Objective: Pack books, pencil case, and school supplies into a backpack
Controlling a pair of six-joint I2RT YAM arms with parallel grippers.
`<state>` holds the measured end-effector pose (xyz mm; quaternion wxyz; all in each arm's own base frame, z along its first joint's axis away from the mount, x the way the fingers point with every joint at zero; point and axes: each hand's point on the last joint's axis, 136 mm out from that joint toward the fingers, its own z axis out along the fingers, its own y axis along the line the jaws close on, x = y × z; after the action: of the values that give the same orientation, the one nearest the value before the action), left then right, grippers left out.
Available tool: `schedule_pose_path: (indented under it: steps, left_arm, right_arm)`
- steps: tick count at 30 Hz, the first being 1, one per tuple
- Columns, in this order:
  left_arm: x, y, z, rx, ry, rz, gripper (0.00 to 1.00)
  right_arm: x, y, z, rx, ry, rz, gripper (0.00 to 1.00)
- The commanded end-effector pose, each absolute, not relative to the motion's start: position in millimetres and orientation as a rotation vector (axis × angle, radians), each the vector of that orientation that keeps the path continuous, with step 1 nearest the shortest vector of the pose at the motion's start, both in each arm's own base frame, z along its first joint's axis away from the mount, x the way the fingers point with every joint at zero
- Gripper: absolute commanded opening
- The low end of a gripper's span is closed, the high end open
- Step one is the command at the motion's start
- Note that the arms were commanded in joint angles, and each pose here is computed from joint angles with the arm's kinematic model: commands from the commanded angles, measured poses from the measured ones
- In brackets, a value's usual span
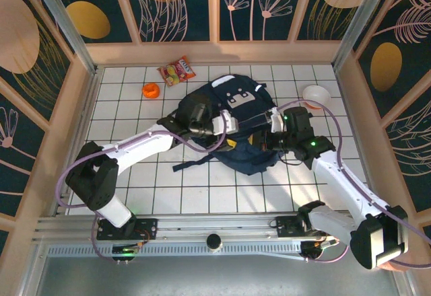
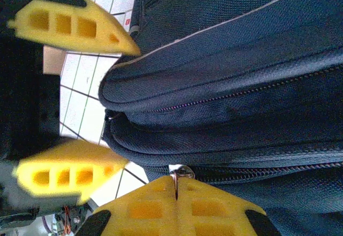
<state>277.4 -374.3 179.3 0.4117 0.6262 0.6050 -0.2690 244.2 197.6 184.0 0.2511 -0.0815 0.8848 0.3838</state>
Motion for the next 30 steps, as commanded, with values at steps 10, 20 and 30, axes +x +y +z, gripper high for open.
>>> schedule_pose_path:
  steps: [10, 20, 30]
  left_arm:
    - [283, -391, 172, 1.58, 1.521, -0.671, 0.21]
    - [291, -338, 169, 1.539, 1.57, -0.693, 0.0]
    - [283, -299, 155, 1.529, 1.589, -0.556, 0.03]
  right_arm:
    - [249, 195, 187, -0.214, 2.396, 1.011, 0.0]
    - [260, 160, 160, -0.076, 2.478, 0.906, 0.0]
    - [256, 191, 165, -0.111, 2.414, 1.077, 0.0]
